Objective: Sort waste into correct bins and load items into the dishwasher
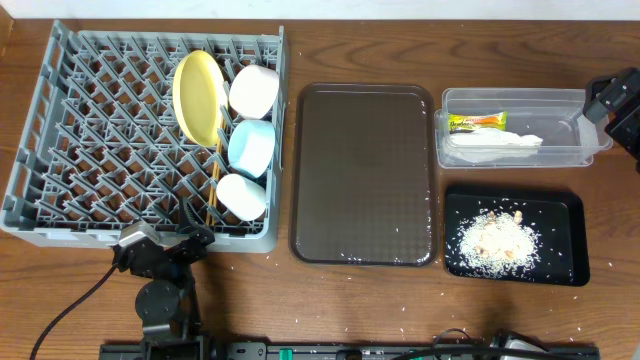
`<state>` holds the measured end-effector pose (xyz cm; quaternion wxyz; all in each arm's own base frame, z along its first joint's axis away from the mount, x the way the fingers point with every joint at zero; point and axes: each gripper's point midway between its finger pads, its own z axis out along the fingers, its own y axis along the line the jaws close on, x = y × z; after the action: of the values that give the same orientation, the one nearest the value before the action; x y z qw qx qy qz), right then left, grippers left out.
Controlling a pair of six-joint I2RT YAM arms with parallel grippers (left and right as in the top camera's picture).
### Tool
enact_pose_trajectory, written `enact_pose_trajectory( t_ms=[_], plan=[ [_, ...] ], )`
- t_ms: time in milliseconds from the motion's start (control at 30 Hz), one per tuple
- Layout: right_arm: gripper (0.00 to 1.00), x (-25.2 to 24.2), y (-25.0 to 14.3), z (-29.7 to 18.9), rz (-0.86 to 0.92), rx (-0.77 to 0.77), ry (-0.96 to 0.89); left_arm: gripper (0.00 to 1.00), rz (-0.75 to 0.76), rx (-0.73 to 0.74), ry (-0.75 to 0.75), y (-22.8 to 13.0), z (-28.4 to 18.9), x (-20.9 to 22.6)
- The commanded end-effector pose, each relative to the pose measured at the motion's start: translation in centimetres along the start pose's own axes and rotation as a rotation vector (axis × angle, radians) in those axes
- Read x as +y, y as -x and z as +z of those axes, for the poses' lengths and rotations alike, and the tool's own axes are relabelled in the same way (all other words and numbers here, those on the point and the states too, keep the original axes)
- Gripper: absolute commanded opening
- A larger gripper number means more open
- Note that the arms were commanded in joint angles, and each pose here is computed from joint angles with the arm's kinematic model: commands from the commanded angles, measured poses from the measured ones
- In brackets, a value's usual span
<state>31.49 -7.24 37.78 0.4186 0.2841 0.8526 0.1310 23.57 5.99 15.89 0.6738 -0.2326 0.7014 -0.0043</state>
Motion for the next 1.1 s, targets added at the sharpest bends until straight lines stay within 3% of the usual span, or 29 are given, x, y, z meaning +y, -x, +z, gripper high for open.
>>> enact_pose_trajectory(
  t_ms=[0,1067],
  plan=[
    [0.99,-0.16,0.09,-0.13,0.005,-0.004,-0.003,0.93,0.027,0.036,0.025,-1.57,0.17,0.76],
    [0.99,-0.19,0.1,-0.13,0.003,-0.005,-0.005,0.93,0.027,0.046,0.012,-1.79,0.18,0.56]
  ],
)
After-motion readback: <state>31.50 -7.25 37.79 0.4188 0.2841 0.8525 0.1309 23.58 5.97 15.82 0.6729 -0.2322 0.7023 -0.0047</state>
